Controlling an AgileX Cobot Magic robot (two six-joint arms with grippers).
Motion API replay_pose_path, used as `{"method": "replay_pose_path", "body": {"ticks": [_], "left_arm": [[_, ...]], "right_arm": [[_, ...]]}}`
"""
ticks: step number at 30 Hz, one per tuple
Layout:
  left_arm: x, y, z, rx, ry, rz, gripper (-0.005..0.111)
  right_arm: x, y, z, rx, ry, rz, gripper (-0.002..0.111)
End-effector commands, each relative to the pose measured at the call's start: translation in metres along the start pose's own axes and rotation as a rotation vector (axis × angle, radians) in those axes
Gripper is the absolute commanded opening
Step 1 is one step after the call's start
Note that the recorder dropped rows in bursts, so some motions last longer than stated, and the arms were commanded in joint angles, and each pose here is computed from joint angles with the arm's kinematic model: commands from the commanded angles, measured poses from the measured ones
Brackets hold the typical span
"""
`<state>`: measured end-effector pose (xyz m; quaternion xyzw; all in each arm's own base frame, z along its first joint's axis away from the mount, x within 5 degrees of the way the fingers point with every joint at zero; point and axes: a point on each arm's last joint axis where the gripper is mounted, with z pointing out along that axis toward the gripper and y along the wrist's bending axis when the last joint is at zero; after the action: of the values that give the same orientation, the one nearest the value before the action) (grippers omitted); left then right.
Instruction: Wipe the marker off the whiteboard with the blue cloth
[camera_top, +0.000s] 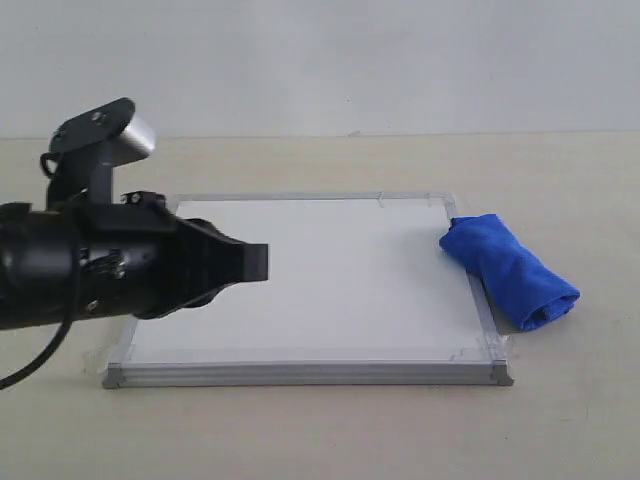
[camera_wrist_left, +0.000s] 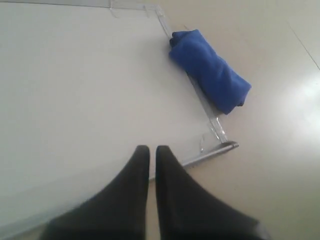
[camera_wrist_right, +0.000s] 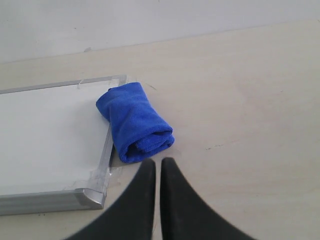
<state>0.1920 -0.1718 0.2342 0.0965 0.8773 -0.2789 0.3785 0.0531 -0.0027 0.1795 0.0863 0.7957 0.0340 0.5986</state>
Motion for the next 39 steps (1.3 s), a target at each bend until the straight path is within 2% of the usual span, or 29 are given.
{"method": "replay_pose_path", "body": {"ticks": [1, 3, 7, 8, 14, 18, 22, 26, 29, 33, 36, 39], "left_arm": [[0.023, 0.006, -0.026, 0.043, 0.025, -0.026, 0.004], [0.030, 0.005, -0.035, 0.081, 0.047, -0.023, 0.004], [0.028, 0.003, -0.041, 0.104, 0.030, 0.006, 0.004], [0.028, 0.003, -0.042, 0.102, 0.023, 0.036, 0.004], [0.016, 0.007, -0.051, 0.053, -0.094, 0.042, 0.004], [0.011, 0.008, -0.061, 0.051, -0.145, 0.132, 0.004], [0.003, 0.012, -0.087, 0.088, -0.212, 0.158, 0.004], [0.006, 0.021, -0.125, 0.074, -0.361, 0.239, 0.004], [0.021, 0.040, -0.146, -0.021, -0.492, 0.216, 0.004], [0.046, 0.068, -0.162, -0.209, -0.659, 0.155, 0.004], [0.059, 0.080, -0.171, -0.313, -0.756, 0.121, 0.004], [0.070, 0.086, -0.177, -0.374, -0.829, 0.109, 0.004]], "right_arm": [[-0.001, 0.000, 0.000, -0.004, -0.012, -0.006, 0.000], [-0.001, 0.000, 0.000, -0.004, -0.012, -0.006, 0.000], [-0.001, 0.000, 0.000, -0.004, -0.012, -0.006, 0.000], [-0.001, 0.000, 0.000, -0.004, -0.012, -0.006, 0.000], [-0.001, 0.000, 0.000, -0.004, -0.012, -0.006, 0.000], [-0.001, 0.000, 0.000, -0.004, -0.012, -0.006, 0.000], [-0.001, 0.000, 0.000, -0.004, -0.012, -0.006, 0.000], [-0.001, 0.000, 0.000, -0.004, -0.012, -0.006, 0.000], [-0.001, 0.000, 0.000, -0.004, -0.012, -0.006, 0.000], [-0.001, 0.000, 0.000, -0.004, -0.012, -0.006, 0.000], [-0.001, 0.000, 0.000, -0.004, -0.012, -0.006, 0.000], [-0.001, 0.000, 0.000, -0.004, -0.012, -0.006, 0.000]]}}
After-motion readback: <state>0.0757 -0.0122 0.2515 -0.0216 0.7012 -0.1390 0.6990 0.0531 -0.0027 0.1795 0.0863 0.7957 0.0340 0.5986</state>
